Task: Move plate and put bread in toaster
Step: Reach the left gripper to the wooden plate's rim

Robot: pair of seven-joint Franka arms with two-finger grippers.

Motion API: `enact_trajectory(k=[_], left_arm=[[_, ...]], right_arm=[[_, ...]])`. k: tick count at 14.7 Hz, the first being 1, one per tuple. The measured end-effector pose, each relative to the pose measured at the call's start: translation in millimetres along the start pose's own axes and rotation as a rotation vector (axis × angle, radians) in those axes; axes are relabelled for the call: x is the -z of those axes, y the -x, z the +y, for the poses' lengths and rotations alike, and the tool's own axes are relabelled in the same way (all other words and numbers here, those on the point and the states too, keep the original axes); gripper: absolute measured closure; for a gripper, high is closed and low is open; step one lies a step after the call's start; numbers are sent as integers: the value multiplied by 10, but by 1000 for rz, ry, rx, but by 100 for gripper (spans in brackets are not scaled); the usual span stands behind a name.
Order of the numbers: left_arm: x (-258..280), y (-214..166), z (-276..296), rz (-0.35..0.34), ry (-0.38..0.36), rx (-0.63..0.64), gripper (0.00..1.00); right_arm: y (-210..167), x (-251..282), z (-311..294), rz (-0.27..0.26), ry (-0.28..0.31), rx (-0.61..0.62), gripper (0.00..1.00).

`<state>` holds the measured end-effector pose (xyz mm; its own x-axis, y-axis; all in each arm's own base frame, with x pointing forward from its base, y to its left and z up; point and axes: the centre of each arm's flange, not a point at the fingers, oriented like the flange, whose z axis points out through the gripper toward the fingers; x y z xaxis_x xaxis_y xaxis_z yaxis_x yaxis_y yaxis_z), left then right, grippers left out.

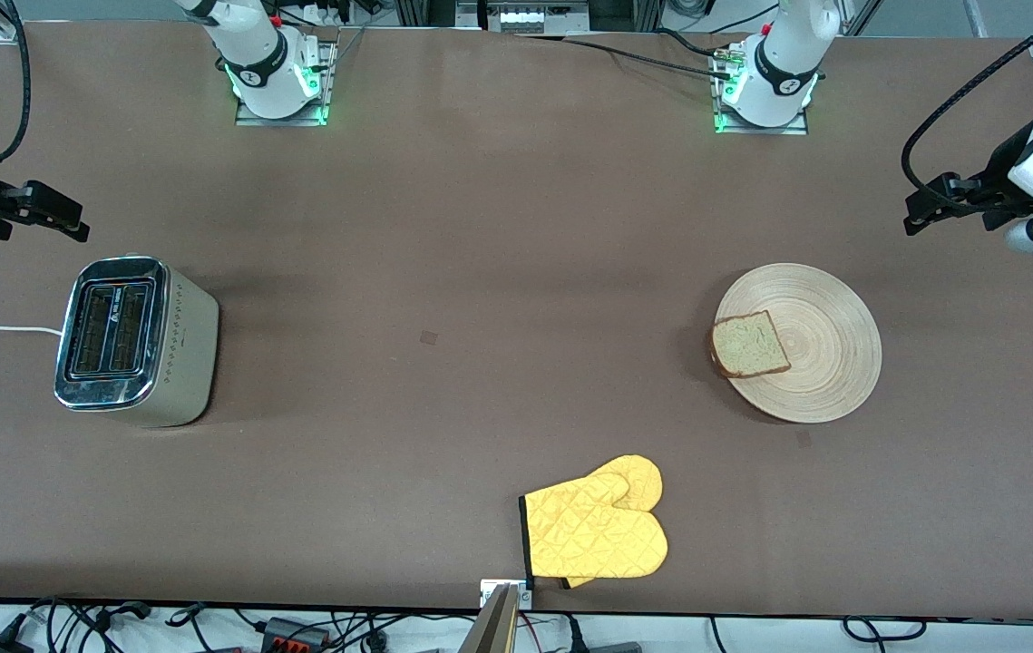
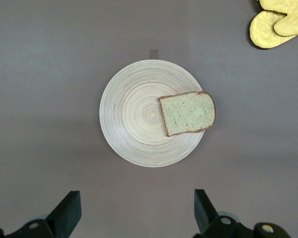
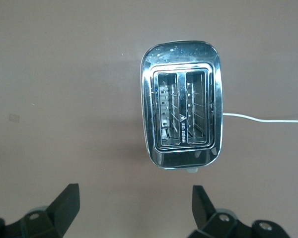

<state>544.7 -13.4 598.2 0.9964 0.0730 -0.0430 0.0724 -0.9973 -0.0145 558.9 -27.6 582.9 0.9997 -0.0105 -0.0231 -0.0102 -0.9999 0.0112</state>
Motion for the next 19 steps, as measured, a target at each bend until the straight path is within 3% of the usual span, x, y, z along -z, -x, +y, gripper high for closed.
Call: enact_trajectory(k=[5, 7, 10, 12, 14, 17, 19], left_arm=[[-33, -23, 7, -4, 3, 0, 0], [-181, -131, -44, -23, 61, 25, 0], [-594, -353, -589, -92, 148, 125, 0], [-1037, -485, -1063, -153, 196, 88, 0], [-1626, -588, -1533, -210, 304, 20, 0], [-2681, -586, -2285, -249, 546, 6, 0], [-3261, -571, -2540, -253, 631, -14, 0]], right_arm=[[-1, 5, 0, 1, 0, 0, 0], [-1, 6, 0, 1, 0, 0, 0], [-1, 7, 1, 2, 0, 0, 0], [-2, 8, 1, 2, 0, 0, 0], [-2, 7, 1, 2, 0, 0, 0], [-3, 7, -17, 2, 0, 3, 0], [-4, 7, -33, 2, 0, 6, 0]])
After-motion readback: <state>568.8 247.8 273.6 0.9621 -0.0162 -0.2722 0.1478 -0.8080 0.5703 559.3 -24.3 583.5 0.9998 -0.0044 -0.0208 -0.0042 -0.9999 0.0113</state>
